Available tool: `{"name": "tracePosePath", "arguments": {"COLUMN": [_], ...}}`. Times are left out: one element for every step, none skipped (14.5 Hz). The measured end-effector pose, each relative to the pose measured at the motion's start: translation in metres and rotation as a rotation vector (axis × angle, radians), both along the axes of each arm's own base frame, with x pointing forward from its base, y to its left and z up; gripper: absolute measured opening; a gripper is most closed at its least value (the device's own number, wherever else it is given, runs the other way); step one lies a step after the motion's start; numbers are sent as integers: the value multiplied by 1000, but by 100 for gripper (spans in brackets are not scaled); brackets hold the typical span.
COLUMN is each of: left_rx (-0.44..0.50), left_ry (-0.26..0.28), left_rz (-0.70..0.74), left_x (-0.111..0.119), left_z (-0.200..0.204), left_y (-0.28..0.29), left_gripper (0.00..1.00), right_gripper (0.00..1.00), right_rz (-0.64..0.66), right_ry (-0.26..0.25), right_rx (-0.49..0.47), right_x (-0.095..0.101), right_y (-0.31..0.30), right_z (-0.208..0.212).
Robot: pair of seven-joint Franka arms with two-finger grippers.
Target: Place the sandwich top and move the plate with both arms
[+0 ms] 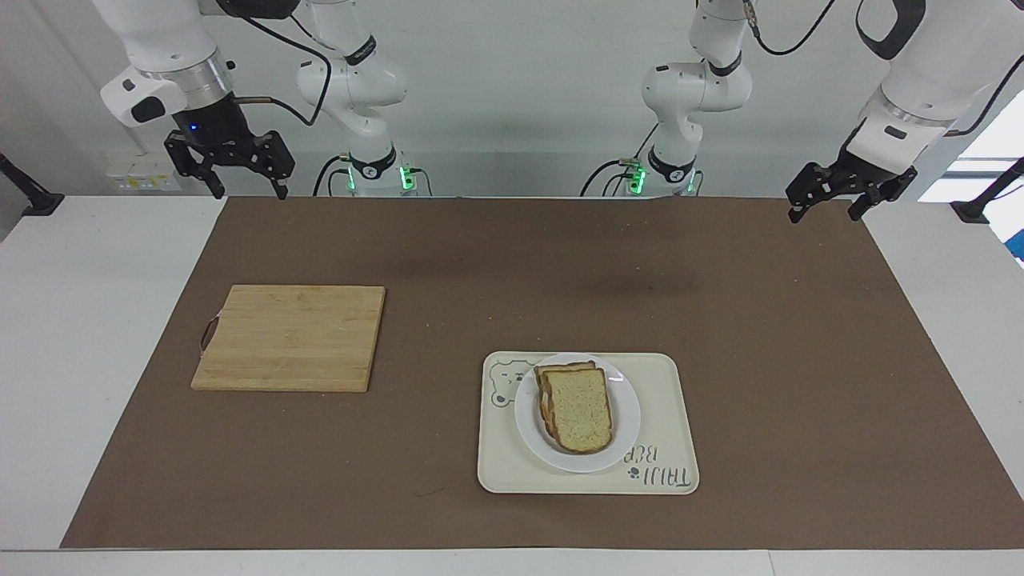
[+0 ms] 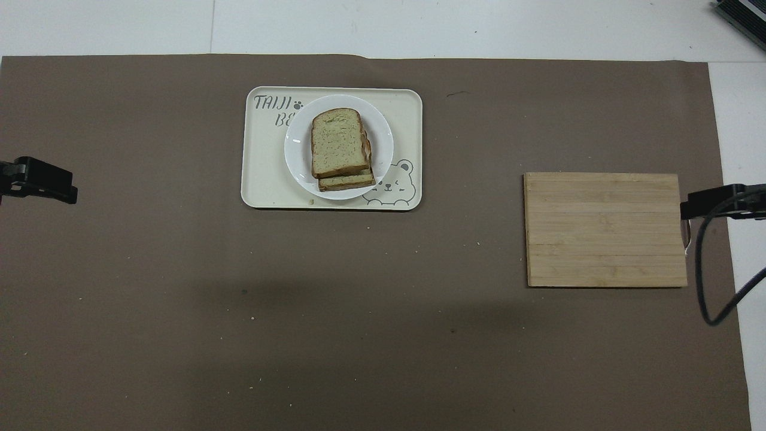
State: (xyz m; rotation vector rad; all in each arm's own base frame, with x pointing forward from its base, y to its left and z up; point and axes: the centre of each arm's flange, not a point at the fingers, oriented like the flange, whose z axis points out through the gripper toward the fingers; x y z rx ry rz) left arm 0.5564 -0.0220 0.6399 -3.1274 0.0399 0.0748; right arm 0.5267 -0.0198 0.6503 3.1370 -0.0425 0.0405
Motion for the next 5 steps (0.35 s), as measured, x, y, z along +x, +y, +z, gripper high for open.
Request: {"name": "tracePosePath", "arguments": {"left_rx": [-2,-3,-4,-4,-4], "left_ry": [0,0,0,0,0], "left_rz": [0,1,3,3,3], "left_x": [0,0,0,0,0], "left_z": [0,0,0,0,0], "left_y": [0,1,1,2,2], "left_gripper": [100,100,100,100,100], "right_gripper": [100,100,100,100,100], "right_rz": [0,0,0,0,0], "right_ry": [0,0,0,0,0], "right_rx": [0,0,0,0,0], "right_x": [0,0,0,0,0], "right_y": [0,0,0,0,0], "right_z": [0,0,0,0,0]}}
